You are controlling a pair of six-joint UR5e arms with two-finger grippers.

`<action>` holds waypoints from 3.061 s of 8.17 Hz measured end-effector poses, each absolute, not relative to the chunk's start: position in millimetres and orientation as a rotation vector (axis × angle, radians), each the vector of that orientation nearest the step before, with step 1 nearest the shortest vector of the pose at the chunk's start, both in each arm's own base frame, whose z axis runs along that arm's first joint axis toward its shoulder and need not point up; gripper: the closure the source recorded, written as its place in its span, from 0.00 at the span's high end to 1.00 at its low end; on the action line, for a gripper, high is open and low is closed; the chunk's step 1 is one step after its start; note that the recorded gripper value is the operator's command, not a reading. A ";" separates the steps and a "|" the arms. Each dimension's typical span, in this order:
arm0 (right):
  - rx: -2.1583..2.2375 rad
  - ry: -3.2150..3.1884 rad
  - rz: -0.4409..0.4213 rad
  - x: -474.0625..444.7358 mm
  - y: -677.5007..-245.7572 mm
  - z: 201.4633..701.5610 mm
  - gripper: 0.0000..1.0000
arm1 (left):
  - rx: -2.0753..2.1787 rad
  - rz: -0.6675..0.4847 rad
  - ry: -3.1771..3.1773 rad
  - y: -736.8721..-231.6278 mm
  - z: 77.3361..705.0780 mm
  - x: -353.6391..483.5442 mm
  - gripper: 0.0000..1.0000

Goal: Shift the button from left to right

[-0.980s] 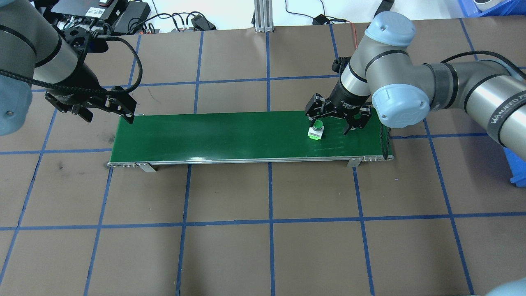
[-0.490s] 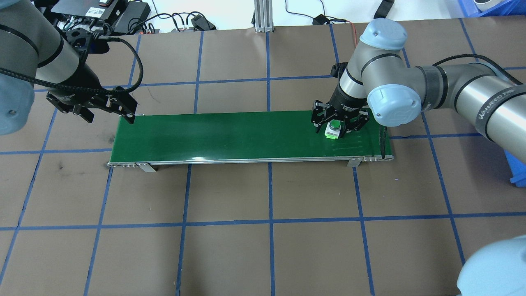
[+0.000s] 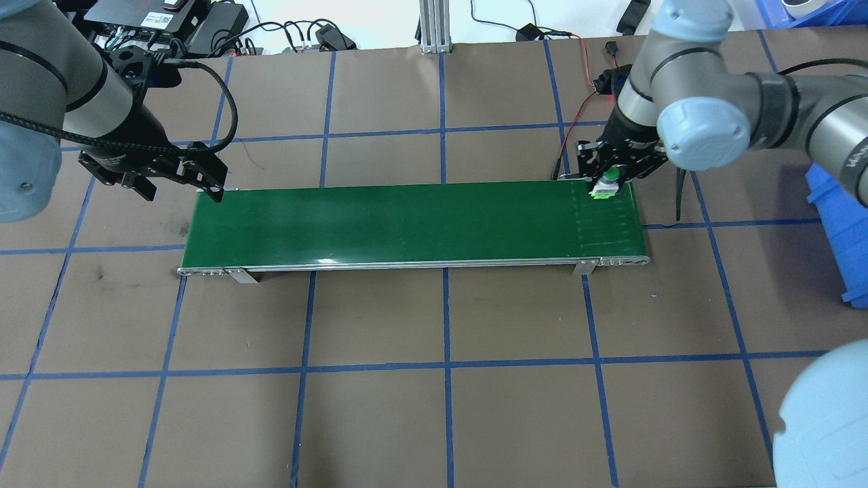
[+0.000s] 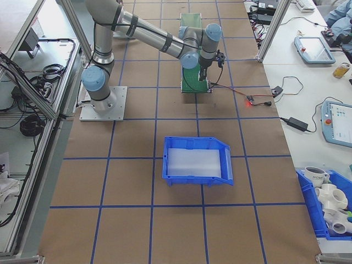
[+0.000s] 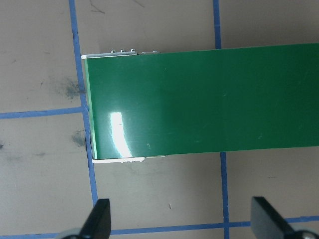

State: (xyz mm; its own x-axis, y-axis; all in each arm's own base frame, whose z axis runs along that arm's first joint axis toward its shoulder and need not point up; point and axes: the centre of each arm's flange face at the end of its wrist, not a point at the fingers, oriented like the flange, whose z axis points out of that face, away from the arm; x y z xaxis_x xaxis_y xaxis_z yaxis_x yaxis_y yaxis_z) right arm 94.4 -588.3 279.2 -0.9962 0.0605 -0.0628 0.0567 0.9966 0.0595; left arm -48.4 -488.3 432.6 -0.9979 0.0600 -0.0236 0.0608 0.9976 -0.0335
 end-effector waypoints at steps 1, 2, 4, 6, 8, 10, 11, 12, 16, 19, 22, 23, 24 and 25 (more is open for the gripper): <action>0.013 3.106 0.068 58.4 -597.7 299.8 0.00 | 0.096 -0.047 3.118 -487.9 431.1 -48.7 1.00; -0.062 3.149 0.066 13.2 -602.6 322.7 0.00 | 0.099 -0.041 3.120 -487.3 428.4 -48.8 1.00; -0.225 3.191 0.071 -95.5 -591.4 358.4 0.00 | 0.102 -0.031 3.122 -485.9 423.8 -49.3 1.00; -0.364 3.193 0.059 -204.3 -557.6 380.7 0.00 | 0.105 -0.033 3.122 -485.1 423.8 -49.1 1.00; -0.548 3.193 0.040 -297.0 -518.5 386.7 0.00 | 0.107 -0.036 3.119 -482.0 429.8 -49.7 1.00; -0.740 3.199 -0.014 -369.8 -502.7 358.6 0.00 | 0.108 0.009 3.126 -478.3 429.5 -54.2 1.00; -0.773 3.182 -0.042 -392.3 -501.9 332.0 0.01 | 0.109 0.022 3.128 -479.4 426.9 -55.0 1.00; -0.788 3.152 -0.067 -403.2 -503.6 306.4 0.04 | 0.109 0.027 3.129 -479.9 425.8 -55.2 1.00; -0.846 3.040 -0.154 -405.7 -510.8 237.0 1.00 | 0.112 0.009 3.124 -475.7 431.8 -55.9 1.00; -0.905 3.067 -0.245 -397.0 -508.9 279.9 1.00 | 0.111 0.024 3.125 -473.1 430.5 -55.7 1.00; -0.953 3.077 -0.257 -335.9 -484.9 395.9 1.00 | 0.111 0.022 3.128 -475.3 427.4 -55.4 1.00; -0.953 3.056 -0.242 -302.3 -474.2 431.6 1.00 | 0.111 0.019 3.127 -474.6 428.2 -55.2 1.00; -0.897 3.050 -0.217 -266.9 -466.3 459.8 1.00 | 0.112 0.011 3.126 -473.6 430.3 -55.0 1.00; -0.834 3.067 -0.204 -230.0 -463.2 483.2 1.00 | 0.111 0.004 3.126 -473.3 432.1 -54.0 1.00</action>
State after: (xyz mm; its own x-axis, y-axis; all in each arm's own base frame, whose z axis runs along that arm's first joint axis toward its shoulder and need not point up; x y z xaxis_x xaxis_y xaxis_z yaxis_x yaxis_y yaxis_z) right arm -230.0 -463.2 483.2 -0.8621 -0.5011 0.0749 -0.5066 0.8549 -0.1119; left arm -54.0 -473.3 432.1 -0.9974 0.0711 -0.0139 0.0710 0.9975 0.0033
